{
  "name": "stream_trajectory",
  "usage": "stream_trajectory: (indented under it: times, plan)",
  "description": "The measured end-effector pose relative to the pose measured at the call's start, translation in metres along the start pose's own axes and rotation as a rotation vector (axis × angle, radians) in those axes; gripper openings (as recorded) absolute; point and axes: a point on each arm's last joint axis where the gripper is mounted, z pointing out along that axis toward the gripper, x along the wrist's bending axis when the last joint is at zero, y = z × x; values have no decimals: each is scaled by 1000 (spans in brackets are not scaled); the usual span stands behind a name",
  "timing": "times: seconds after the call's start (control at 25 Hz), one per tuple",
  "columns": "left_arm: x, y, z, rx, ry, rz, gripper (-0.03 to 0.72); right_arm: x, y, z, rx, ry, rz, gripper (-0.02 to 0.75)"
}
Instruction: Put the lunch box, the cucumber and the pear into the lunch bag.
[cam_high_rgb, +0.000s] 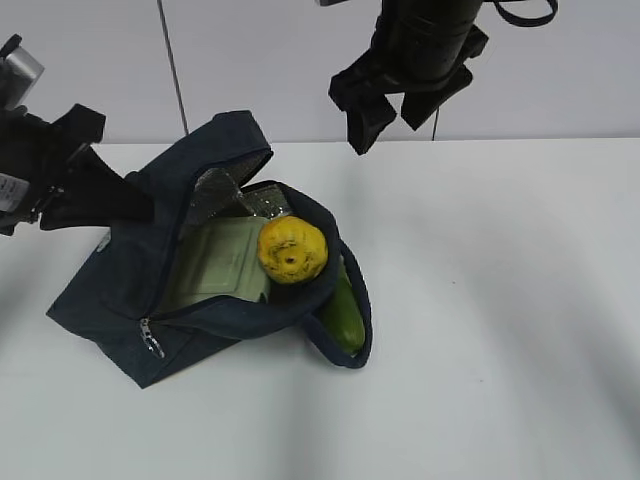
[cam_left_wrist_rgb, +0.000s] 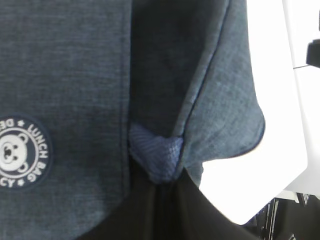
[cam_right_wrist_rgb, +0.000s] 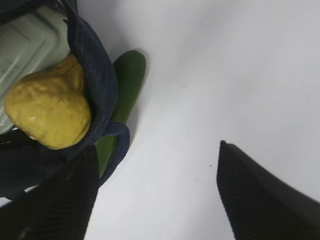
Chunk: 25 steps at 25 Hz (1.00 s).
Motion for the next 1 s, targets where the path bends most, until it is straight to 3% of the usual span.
stream_trajectory:
  times: [0.24,0.52,0.72,1.0]
  plan:
    - [14,1,-7,7,87,-25,1,2,-5,10,38,14,8,571]
    - [36,1,-14,18,294,-1,1,4,-20,57,178,32,7,571]
    - [51,2,-16,30,438,22,1,5,-21,63,190,39,26,571]
    - [67,3,-5,78,487,15,1,10,-18,79,177,86,103,571]
